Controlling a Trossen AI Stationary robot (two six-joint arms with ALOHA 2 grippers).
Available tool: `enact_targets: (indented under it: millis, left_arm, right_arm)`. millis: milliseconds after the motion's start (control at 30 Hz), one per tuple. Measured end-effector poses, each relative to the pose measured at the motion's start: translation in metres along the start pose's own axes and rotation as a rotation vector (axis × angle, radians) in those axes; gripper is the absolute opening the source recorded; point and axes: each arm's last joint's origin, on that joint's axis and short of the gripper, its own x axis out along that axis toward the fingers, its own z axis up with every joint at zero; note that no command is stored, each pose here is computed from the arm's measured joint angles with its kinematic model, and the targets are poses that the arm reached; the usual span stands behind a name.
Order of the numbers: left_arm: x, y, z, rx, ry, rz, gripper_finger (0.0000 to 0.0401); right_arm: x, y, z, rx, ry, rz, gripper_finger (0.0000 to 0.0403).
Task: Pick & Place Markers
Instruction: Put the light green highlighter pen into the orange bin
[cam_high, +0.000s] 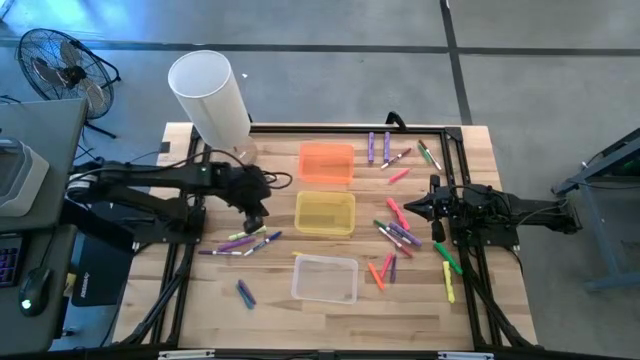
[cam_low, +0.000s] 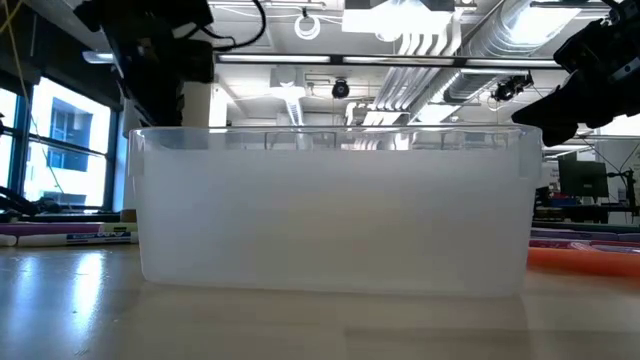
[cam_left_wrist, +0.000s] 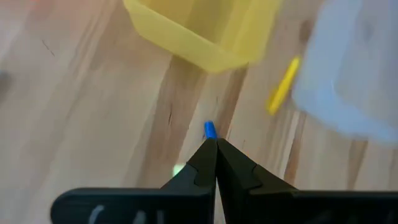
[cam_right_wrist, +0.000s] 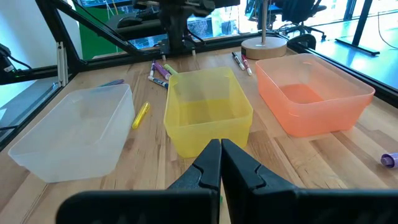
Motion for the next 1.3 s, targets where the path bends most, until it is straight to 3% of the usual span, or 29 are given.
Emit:
enact_targets:
  millis: [100,333,500,733,967,1300]
  left_arm:
    - [0.012,0.003,0.002,-0.091,0.020,0.066,0.0034]
    - [0.045,0.007,0.004,-0.033,0.118,0.073,0.0127]
    - [0.057,0.007,0.003,-0.070,0.171,0.089,0.0180]
    - [0.055,-0.009,-0.008,0.001,0.292,0.267,0.0185]
    - [0.064,-0.024,-0.017,0.072,0.325,0.279,0.0185]
    - [0.091,-0.020,-0.025,0.089,0.436,0.330,0.0186]
  right_arm:
    - [0.000,0.000,0.000,0.000,-0.001,0.000,0.0000]
    - [0.000,0.000,0.000,0.000,0.001,0.000,0.0000]
    - [0.001,0.000,0.000,0.000,0.009,-0.001,0.0000]
    - [0.001,0.000,0.000,-0.001,0.010,0.003,0.0000]
    - [0.001,0.000,0.000,0.000,0.006,0.003,0.0000]
    - [0.001,0.000,0.000,0.000,0.004,0.003,0.0000]
